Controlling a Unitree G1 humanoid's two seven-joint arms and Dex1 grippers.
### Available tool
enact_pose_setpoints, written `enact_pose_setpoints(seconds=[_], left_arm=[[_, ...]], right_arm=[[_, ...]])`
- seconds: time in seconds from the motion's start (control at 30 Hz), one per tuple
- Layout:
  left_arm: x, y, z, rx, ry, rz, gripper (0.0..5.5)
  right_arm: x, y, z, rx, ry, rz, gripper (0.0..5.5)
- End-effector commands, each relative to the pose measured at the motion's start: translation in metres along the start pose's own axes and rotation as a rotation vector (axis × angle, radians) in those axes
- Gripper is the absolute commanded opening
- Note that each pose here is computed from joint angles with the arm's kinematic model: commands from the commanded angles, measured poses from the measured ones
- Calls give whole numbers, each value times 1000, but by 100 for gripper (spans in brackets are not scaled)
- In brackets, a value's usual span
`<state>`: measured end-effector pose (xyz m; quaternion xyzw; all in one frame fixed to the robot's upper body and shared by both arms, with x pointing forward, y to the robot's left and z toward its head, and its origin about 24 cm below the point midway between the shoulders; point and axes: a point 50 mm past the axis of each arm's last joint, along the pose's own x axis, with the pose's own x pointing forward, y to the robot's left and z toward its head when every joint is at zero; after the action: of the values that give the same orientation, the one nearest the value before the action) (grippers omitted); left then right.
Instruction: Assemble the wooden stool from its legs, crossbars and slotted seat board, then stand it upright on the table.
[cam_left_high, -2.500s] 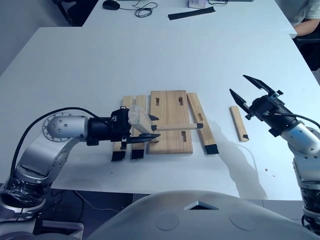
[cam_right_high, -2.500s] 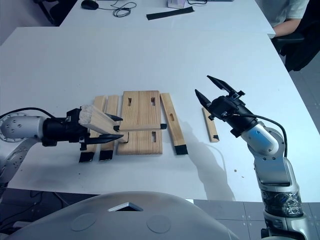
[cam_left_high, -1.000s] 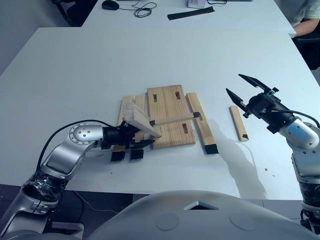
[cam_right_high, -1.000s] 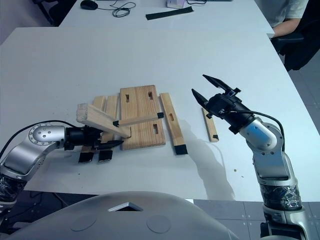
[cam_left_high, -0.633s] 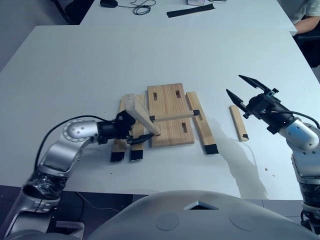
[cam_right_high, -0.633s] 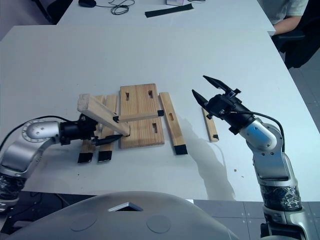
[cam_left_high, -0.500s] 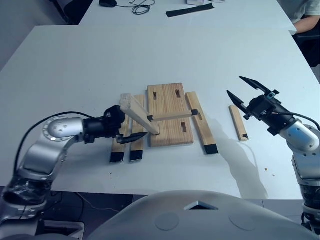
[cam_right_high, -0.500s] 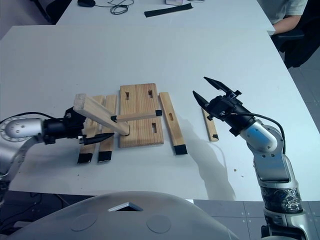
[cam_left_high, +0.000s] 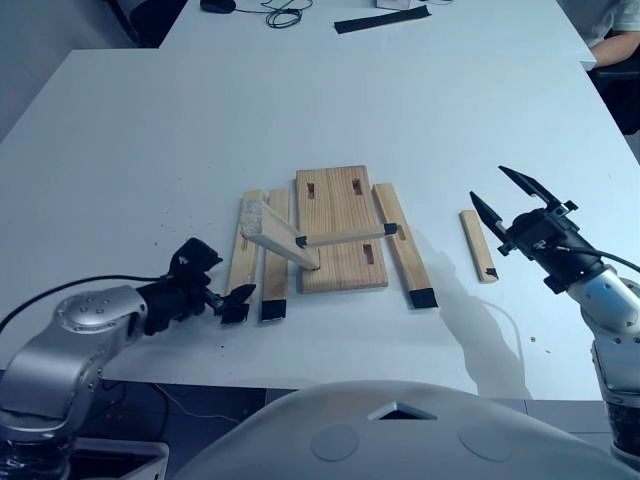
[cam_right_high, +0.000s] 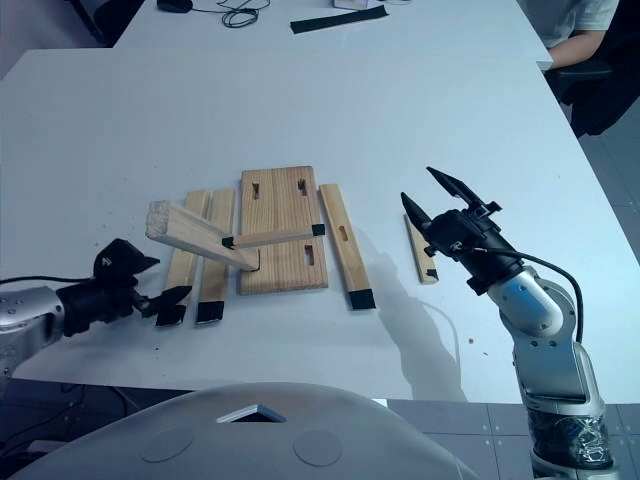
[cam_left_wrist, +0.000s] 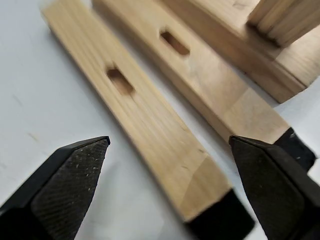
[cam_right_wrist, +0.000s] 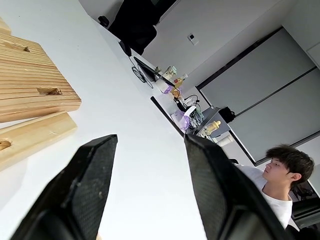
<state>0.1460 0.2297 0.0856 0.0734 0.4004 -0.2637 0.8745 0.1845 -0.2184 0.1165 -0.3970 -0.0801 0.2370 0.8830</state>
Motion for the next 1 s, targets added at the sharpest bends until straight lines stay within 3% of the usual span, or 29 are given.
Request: enact_pose_setpoints(seconds=[0.03, 0.37, 0.8, 1.0], left_arm=[[4, -4, 3, -62, 22, 51, 443], [9, 5, -24, -77, 156, 115, 443], [33, 19, -46, -211, 185, 163, 443], [33, 9, -53, -280, 179, 102, 359]], right_arm=[[3, -2, 3, -14, -10, 2, 246], [5, -3, 4, -15, -17, 6, 246], [10, -2, 5, -11, -28, 10, 246], [12, -6, 5, -20, -35, 13, 246]])
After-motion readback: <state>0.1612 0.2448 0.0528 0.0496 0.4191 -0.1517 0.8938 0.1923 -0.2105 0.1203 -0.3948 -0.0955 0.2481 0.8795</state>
